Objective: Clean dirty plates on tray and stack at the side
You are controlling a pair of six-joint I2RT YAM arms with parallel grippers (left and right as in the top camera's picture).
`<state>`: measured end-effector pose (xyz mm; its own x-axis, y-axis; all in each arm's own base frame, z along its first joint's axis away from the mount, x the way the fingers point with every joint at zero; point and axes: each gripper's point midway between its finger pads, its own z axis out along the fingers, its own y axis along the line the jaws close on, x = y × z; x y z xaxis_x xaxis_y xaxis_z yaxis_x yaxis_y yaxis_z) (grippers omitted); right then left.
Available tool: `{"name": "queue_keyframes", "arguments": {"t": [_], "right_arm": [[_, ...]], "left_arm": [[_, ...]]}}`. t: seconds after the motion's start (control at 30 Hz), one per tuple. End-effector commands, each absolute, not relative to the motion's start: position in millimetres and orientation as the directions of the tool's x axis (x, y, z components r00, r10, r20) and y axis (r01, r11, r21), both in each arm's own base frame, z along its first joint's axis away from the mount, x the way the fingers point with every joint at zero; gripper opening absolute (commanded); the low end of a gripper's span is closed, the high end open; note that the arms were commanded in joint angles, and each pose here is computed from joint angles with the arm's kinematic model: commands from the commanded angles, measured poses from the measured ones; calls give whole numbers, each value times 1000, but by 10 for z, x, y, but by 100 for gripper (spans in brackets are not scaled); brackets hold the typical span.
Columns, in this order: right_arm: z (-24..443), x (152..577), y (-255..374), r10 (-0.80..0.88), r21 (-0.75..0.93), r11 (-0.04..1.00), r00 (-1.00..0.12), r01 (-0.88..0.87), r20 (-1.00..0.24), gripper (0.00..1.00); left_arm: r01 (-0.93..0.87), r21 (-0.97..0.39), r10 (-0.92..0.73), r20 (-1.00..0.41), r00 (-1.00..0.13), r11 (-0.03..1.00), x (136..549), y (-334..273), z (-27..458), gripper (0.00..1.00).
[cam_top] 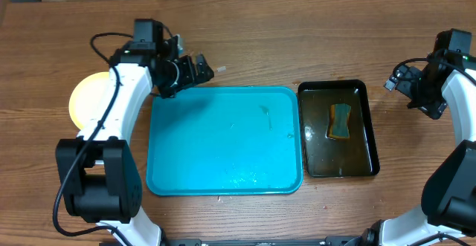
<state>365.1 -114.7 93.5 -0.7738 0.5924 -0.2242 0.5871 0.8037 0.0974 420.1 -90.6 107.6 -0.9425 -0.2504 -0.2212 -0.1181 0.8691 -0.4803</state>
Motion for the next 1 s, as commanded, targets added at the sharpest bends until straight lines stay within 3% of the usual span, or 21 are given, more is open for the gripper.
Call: {"name": "queue_keyframes", "arguments": {"t": [0.0, 0.97], "right_arm": [[1009, 3690, -1165, 595, 108, 801, -765, 589, -247, 100], [1030, 3692, -1161, 594, 110, 802, -764, 587, -253, 100]], "left_arm": [[-57, -487, -208, -262, -942, 872, 4161, -1001, 1218, 100], [-57, -487, -208, -262, -942, 872, 4161, -1001, 1219, 100]]}}
